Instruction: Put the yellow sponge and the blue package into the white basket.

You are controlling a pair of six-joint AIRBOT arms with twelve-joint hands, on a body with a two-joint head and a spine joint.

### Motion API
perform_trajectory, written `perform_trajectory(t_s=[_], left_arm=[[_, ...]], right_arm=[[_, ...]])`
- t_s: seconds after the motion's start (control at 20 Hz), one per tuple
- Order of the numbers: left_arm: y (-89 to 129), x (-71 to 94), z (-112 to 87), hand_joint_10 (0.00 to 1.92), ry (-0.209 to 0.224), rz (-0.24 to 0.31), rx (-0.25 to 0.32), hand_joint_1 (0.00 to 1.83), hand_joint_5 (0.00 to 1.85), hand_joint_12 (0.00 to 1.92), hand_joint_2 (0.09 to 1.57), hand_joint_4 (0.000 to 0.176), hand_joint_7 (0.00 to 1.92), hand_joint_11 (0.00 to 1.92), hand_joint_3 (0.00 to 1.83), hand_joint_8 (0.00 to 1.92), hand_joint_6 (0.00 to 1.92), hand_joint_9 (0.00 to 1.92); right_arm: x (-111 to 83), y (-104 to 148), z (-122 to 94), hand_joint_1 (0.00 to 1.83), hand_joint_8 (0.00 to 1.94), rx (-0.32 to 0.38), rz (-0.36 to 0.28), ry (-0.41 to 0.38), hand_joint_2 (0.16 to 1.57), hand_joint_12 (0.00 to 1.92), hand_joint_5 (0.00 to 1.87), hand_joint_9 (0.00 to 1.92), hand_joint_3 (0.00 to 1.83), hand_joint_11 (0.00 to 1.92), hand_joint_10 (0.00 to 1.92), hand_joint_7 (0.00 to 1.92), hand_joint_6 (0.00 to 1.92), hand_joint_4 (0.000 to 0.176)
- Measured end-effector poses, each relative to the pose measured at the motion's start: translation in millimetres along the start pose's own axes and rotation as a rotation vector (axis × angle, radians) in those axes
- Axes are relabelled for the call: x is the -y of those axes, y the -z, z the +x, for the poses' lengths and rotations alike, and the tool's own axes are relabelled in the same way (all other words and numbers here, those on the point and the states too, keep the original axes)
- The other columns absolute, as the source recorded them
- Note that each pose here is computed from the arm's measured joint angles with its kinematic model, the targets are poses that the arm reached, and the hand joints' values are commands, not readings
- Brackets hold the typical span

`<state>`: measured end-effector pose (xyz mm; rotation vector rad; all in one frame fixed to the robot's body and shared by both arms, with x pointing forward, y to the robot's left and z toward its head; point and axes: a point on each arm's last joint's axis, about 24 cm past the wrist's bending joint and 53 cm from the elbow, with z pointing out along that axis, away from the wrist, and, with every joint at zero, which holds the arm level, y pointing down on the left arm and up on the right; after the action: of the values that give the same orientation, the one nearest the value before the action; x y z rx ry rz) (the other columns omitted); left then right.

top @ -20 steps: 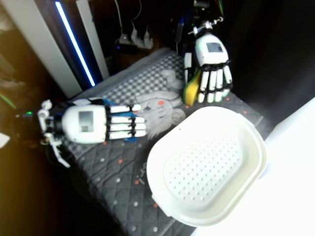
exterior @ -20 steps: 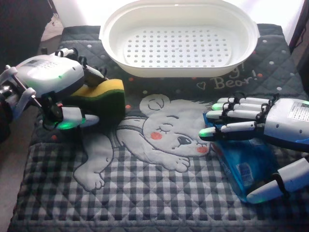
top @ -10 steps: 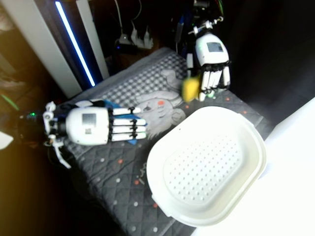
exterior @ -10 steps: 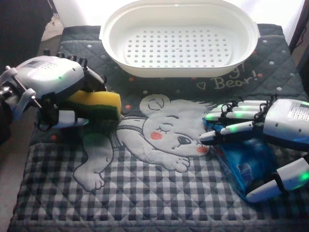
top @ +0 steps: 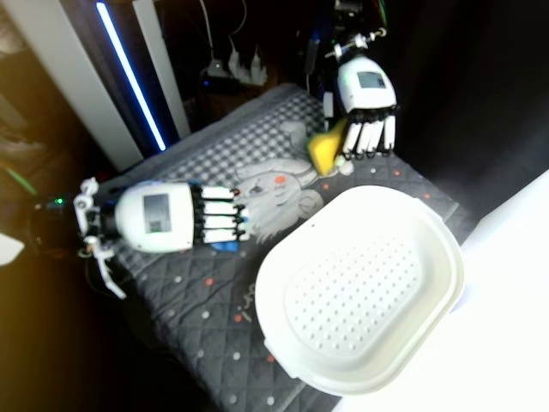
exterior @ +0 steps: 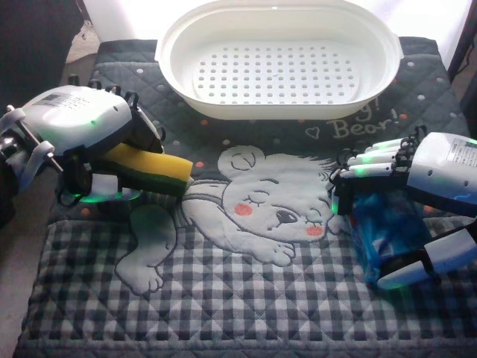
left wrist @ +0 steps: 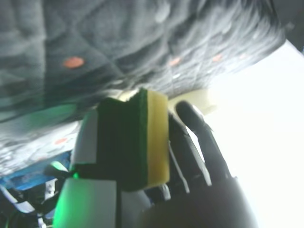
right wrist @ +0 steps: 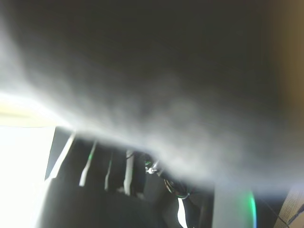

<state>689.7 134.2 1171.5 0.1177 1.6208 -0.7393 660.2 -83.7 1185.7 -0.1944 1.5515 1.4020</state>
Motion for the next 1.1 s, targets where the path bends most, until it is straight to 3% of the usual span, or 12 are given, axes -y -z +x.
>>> perform_trajectory(t_s=[0.15,0.2,0.3,0.4,0.5,0.55,0.6,0.8,0.85,0.95,1.05,1.1], left_arm=[[3,4.2,-4.0,0.85,-0.009,0.012,0.011,1.26,1.22,1.64,1.06,0.000,1.05,0.65,0.00,1.00,0.45,0.95],[4,4.5,-5.8,0.83,-0.019,0.016,0.012,1.26,1.23,1.62,1.06,0.000,1.04,0.69,0.00,1.00,0.43,0.96],[10,12.4,-10.2,0.77,-0.027,0.036,0.022,1.26,1.23,1.56,1.04,0.000,1.12,0.74,0.00,0.88,0.43,1.04],[15,22.2,-19.0,0.87,-0.032,0.067,0.049,1.27,1.27,1.62,1.03,0.000,1.14,0.77,0.00,0.85,0.36,1.04],[19,35.8,-30.7,0.90,-0.050,0.108,0.086,1.27,1.23,1.63,1.02,0.000,1.19,0.66,0.00,0.75,0.43,1.00],[18,45.1,-38.3,0.90,-0.061,0.134,0.109,1.27,1.24,1.63,1.03,0.000,1.15,0.60,0.00,0.85,0.39,0.97],[18,50.9,-44.2,0.94,-0.068,0.152,0.128,1.26,1.24,1.63,1.04,0.000,1.10,0.76,0.00,0.92,0.41,0.98],[15,53.2,-50.4,1.04,-0.066,0.156,0.143,1.26,1.24,1.65,1.05,0.000,1.08,0.77,0.00,0.95,0.40,0.95],[13,55.6,-52.7,0.99,-0.059,0.160,0.150,1.25,1.23,1.64,1.05,0.000,1.07,0.66,0.00,0.97,0.42,0.90],[11,62.1,-58.6,0.87,-0.062,0.177,0.168,1.25,1.20,1.57,1.04,0.012,1.12,0.74,0.00,0.83,0.53,0.96],[7,65.5,-61.8,0.86,-0.058,0.186,0.181,1.25,1.19,1.57,1.05,0.003,1.11,0.79,0.00,0.87,0.53,0.99],[4,66.5,-63.6,1.24,-0.056,0.188,0.186,1.28,1.21,1.81,1.05,0.000,1.09,0.94,0.00,1.02,0.36,1.04]], right_arm=[[1.0,4,-6,1.39,1.91,0.008,0.005,0.006,1.29,1.92,0.31,0.49,0.00,0.65,1.92,0.38,1.81,0.000],[0.7,6,-10,1.30,1.78,0.014,0.008,0.008,1.34,1.92,0.36,0.55,0.00,0.70,1.92,0.51,1.88,0.000],[-0.3,15,-19,1.32,1.49,0.027,0.017,0.010,1.24,1.88,0.75,0.69,0.00,0.62,1.58,0.69,1.30,0.000],[1.3,24,-30,1.33,1.46,0.047,0.035,0.013,1.22,1.85,0.81,0.71,0.00,0.47,1.53,0.73,1.18,0.000],[-5.8,30,-45,1.13,1.59,0.085,0.018,0.019,1.28,1.92,0.70,0.71,0.01,0.63,1.85,0.68,1.41,0.008],[-12.8,33,-54,1.49,1.93,0.116,-0.010,0.014,1.12,1.92,0.75,1.06,0.00,1.14,1.92,0.86,1.78,0.000],[-19.3,34,-61,1.60,1.94,0.149,-0.035,-0.001,1.06,1.92,0.81,1.22,0.00,1.32,1.92,0.97,1.77,0.000],[-25.7,35,-67,1.67,1.94,0.171,-0.064,-0.002,1.06,1.92,0.79,1.13,0.00,1.23,1.92,0.94,1.77,0.000],[-24.0,36,-70,1.67,1.92,0.180,-0.060,-0.003,1.04,1.92,0.80,1.09,0.00,1.14,1.92,0.92,1.68,0.000],[-23.0,37,-77,1.63,1.81,0.204,-0.061,-0.008,1.04,1.92,0.79,1.04,0.00,1.06,1.92,0.89,1.64,0.000],[-22.6,35,-81,1.67,1.79,0.212,-0.063,-0.001,1.02,1.92,0.79,0.99,0.00,1.02,1.91,0.87,1.68,0.000],[-26.1,29,-88,1.39,1.40,0.225,-0.076,0.010,1.05,1.92,0.74,0.81,0.25,0.78,1.78,0.81,1.67,0.000]])
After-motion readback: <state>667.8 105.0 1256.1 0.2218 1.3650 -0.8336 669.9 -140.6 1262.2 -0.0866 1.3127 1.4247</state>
